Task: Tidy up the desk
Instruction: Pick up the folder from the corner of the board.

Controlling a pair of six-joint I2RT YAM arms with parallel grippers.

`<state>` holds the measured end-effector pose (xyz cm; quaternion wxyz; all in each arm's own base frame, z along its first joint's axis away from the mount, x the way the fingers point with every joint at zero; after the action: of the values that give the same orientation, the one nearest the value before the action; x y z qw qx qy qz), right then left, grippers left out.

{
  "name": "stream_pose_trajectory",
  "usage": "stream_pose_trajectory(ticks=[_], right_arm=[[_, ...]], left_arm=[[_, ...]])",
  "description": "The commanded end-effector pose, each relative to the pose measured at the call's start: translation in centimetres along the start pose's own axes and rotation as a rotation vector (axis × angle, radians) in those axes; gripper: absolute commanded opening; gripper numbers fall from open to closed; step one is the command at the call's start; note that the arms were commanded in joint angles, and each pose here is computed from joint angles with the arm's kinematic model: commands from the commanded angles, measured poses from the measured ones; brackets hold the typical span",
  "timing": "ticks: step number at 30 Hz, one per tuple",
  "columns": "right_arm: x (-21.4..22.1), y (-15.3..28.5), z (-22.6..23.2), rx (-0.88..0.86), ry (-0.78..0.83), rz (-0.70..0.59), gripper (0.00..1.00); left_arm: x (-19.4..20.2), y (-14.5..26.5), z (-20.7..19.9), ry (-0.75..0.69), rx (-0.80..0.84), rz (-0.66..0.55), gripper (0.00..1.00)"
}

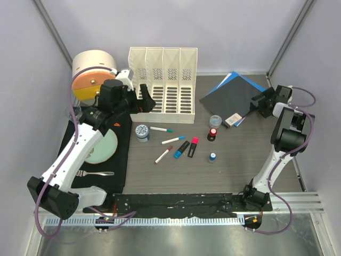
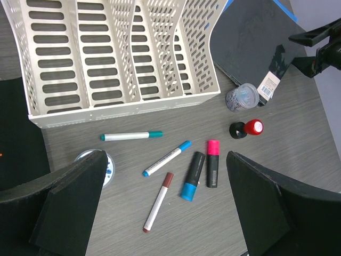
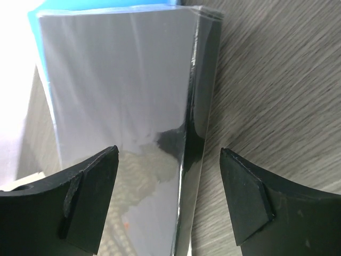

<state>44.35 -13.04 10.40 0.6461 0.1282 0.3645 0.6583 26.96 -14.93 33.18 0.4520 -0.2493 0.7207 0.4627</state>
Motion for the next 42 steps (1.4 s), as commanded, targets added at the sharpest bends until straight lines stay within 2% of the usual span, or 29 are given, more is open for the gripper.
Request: stream_pose_trajectory(ticks=[1, 16, 24, 27, 32, 37, 38, 42], right_arm=[[-0.8, -0.5, 1.0, 0.030, 0.025, -0.041, 0.81], [0.4, -2.5, -0.9, 0.006, -0.010, -0.024, 0.79], [1.8, -2.3, -2.9, -0.039, -0.086, -0.007, 0.72], [2.2, -2.3, -3.4, -0.043, -0.102, -0.004, 0.67], [2.3, -1.9, -4.0, -0.044, -0.114, -0.009, 0.43], [2.0, -0.7, -4.9, -0.015, -0.112, -0.038, 0.38], [1.9, -0.4, -4.9, -0.013, -0.107, -0.044, 0.26], [1.6, 0.5, -5.0, 0.012, -0.080, -0.060, 0.24]], left_arm=[[-0.8, -0.1, 0.0, -0.026, -0.005, -0.044, 1.00], [-1.0, 0.1, 0.2, -0.044, -0.024, -0.045, 1.00], [-0.7, 0.0, 0.4, -0.050, -0.036, -0.037, 1.00], [-0.5, -0.1, 0.4, -0.050, -0.035, -0.031, 1.00], [0.0, -0.5, 0.4, -0.046, -0.030, -0.019, 1.00], [0.2, -0.4, 0.4, -0.040, -0.027, -0.021, 1.00], [0.2, -0.3, 0.4, -0.037, -0.024, -0.022, 1.00], [0.3, -0.3, 0.2, -0.025, -0.011, -0.025, 1.00]])
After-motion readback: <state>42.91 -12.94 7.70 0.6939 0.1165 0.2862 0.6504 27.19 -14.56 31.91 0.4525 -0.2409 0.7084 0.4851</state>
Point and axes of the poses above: each gripper's point midway between its finger pads, its own y axis back along the fingers, its own z axis along the line the jaws close on, x = y × z, the point moved 8 cm from there along y, back along the fingers, and after that the axes turned 15 degrees about -y, right-handed, at the moved point
